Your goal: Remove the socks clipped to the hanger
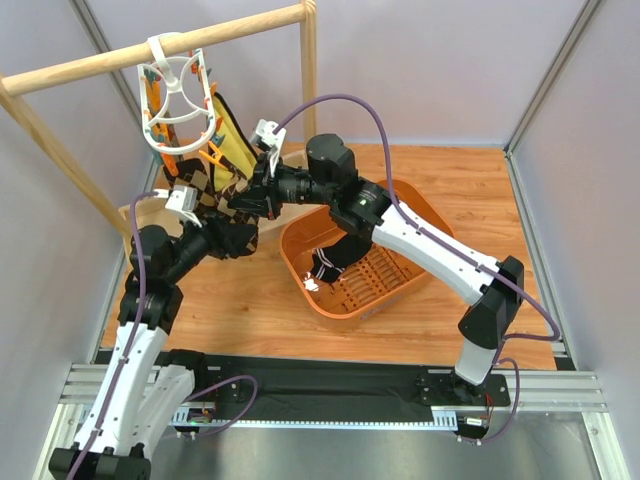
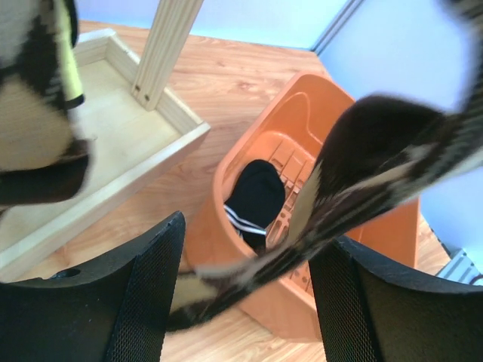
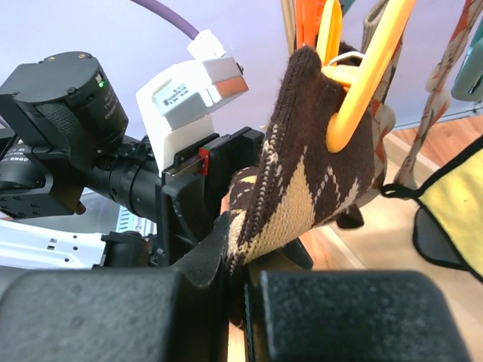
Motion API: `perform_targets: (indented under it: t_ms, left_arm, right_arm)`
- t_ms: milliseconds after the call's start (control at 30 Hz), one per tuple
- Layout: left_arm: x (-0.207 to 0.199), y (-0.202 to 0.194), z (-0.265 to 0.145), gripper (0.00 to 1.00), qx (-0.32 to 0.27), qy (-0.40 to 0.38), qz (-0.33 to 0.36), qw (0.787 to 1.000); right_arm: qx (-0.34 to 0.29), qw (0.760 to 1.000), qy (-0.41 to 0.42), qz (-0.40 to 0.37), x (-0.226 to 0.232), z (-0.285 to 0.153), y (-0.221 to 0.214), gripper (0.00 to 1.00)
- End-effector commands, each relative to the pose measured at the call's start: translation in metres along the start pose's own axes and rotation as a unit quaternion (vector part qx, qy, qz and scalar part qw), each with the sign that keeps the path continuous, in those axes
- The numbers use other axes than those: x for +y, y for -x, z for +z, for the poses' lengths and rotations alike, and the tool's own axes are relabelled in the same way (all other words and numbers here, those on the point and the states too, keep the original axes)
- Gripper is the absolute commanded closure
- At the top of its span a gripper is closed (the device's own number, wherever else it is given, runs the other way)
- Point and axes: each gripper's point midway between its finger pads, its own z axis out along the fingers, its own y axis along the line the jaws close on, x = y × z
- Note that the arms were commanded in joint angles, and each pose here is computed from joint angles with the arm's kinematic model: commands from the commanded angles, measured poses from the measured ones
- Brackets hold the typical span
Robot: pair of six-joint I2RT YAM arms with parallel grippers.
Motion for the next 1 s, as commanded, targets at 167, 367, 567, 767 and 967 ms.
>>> perform_targets:
  t_ms: [167, 367, 567, 767, 967]
  left_arm:
    - [-0.043, 0.04, 0.001, 0.28, -0.044, -0.088, 0.037, 0.994]
    - [-0.045, 0.05, 0.007, 0.35, -0.045, -0.09, 0.049, 0.994]
    - [-0.048, 0.053, 0.007, 0.87, -0.046, -0.09, 0.043, 0.994]
    - [-0.058, 0.049, 0.005, 1.0, -0.05, -0.114, 0.024, 0.992]
    - [-0.062, 0.045, 0.002, 1.0, -0.045, -0.12, 0.025, 0.991]
  right_arm:
    - [-0.032, 0.999, 0.034, 0.025, 0.004, 0.004, 0.021, 0.96]
    - [-0.038, 0.998, 0.039, 0.031, 0.004, 0.003, 0.024, 0.96]
    - [-0.042, 0.998, 0.02, 0.031, -0.003, 0.0, 0.032, 0.8]
    - [-0.044, 0.997, -0.061, 0.011, -0.029, -0.002, 0.05, 0.51]
    - [-0.041, 0.996, -0.077, -0.006, -0.048, 0.005, 0.062, 0.39]
